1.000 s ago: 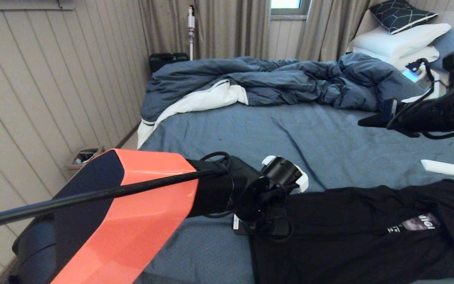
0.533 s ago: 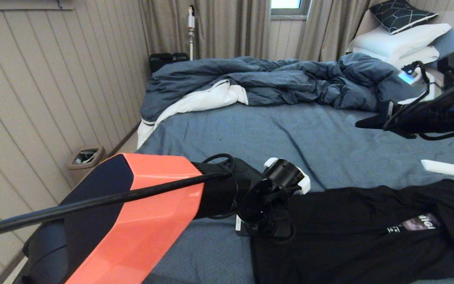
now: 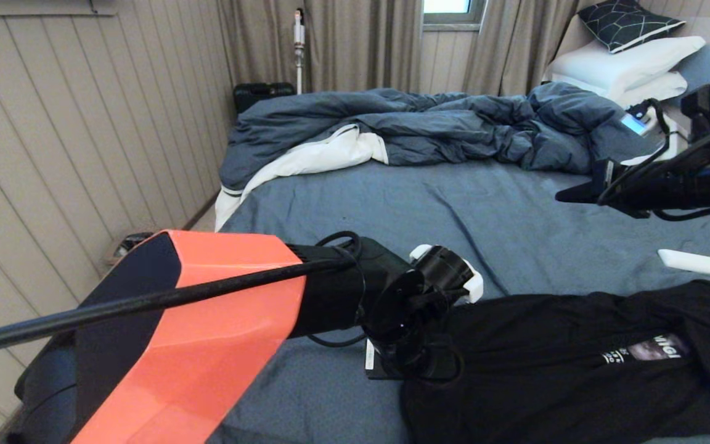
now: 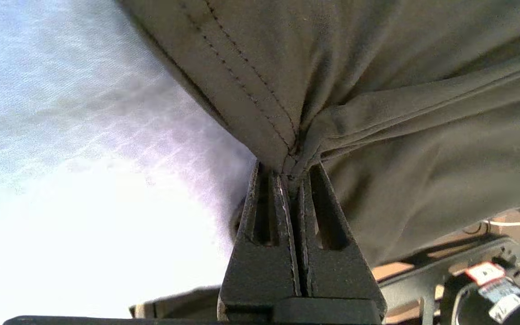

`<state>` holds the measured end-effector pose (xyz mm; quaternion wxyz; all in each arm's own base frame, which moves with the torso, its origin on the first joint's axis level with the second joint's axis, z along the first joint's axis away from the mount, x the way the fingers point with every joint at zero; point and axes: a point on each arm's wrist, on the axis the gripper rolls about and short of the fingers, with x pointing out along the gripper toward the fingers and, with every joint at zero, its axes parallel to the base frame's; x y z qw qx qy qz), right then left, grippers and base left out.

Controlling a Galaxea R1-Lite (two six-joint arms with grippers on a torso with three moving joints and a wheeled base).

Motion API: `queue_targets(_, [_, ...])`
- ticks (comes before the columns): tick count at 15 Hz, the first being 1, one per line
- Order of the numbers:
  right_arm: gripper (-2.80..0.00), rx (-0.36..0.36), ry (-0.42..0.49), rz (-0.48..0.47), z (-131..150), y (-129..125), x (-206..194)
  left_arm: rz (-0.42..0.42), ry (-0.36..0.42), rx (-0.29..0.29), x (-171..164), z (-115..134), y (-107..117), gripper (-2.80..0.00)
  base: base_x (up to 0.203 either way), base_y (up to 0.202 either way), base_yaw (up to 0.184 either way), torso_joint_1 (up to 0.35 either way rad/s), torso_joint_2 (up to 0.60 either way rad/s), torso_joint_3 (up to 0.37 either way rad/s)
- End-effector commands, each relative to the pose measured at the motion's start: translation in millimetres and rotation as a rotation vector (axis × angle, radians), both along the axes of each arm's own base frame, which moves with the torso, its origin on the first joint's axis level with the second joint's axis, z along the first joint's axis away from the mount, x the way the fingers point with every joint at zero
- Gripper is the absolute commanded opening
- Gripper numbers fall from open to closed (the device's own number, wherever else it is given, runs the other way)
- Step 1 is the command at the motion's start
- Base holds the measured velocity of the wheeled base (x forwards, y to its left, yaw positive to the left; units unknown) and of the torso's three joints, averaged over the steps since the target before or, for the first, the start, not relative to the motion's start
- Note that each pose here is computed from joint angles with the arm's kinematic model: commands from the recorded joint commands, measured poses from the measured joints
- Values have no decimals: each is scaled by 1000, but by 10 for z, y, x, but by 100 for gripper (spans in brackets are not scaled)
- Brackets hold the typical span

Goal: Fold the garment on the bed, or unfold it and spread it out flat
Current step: Unford the black T-shirt

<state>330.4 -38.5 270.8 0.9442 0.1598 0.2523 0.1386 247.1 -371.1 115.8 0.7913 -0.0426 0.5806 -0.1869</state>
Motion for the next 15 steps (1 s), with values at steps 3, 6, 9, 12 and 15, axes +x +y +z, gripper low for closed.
queue_targets(3, [-280,5,13,4,-39,1,30,62,-22,-7,247,172,286,-280,0,0,0,0,0,0])
queue_targets(6, [-280,4,13,4,-40,-1,35,125,-28,20,555,212,633,-280,0,0,0,0,0,0])
queue_targets(9, [-280,4,14,2,-47,-6,47,137,-1,82,645,150,967,-280,0,0,0,0,0,0])
queue_targets(12, [-280,5,22,2,-73,-10,67,166,11,117,738,156,1305,-280,0,0,0,0,0,0])
queue_targets(15, [-280,5,26,1,-91,-18,88,221,5,136,906,207,1713,-280,0,0,0,0,0,0])
